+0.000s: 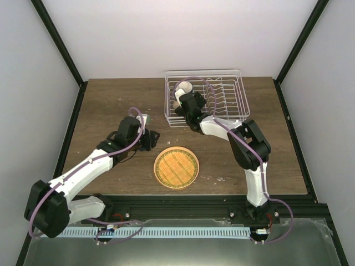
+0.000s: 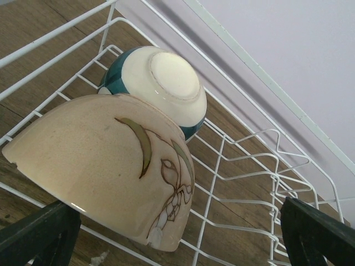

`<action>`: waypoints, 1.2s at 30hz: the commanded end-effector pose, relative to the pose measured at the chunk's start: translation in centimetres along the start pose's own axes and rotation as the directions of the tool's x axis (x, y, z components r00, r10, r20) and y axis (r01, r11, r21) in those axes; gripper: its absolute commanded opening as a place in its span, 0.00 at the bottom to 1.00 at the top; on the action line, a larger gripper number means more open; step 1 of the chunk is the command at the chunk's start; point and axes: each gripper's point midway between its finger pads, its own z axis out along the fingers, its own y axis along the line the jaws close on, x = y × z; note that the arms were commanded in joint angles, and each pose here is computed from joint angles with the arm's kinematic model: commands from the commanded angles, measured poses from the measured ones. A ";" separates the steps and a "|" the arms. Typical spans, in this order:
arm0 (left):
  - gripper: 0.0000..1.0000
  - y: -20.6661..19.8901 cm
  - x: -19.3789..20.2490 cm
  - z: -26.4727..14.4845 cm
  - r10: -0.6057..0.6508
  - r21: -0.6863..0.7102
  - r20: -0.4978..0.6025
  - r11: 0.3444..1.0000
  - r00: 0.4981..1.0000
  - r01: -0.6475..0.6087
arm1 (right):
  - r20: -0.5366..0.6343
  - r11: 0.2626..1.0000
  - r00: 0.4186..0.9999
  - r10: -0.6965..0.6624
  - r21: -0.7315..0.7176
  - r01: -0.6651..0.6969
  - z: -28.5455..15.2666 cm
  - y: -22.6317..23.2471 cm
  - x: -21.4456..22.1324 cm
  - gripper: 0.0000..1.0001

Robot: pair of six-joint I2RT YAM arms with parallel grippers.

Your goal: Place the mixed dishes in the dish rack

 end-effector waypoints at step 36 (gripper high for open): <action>0.61 -0.2 -1.1 -0.1 0.001 0.007 0.039 1.000 0.999 -0.002 | 0.118 0.989 0.992 0.045 0.135 -0.061 1.0 -2.7 -2.9 0.36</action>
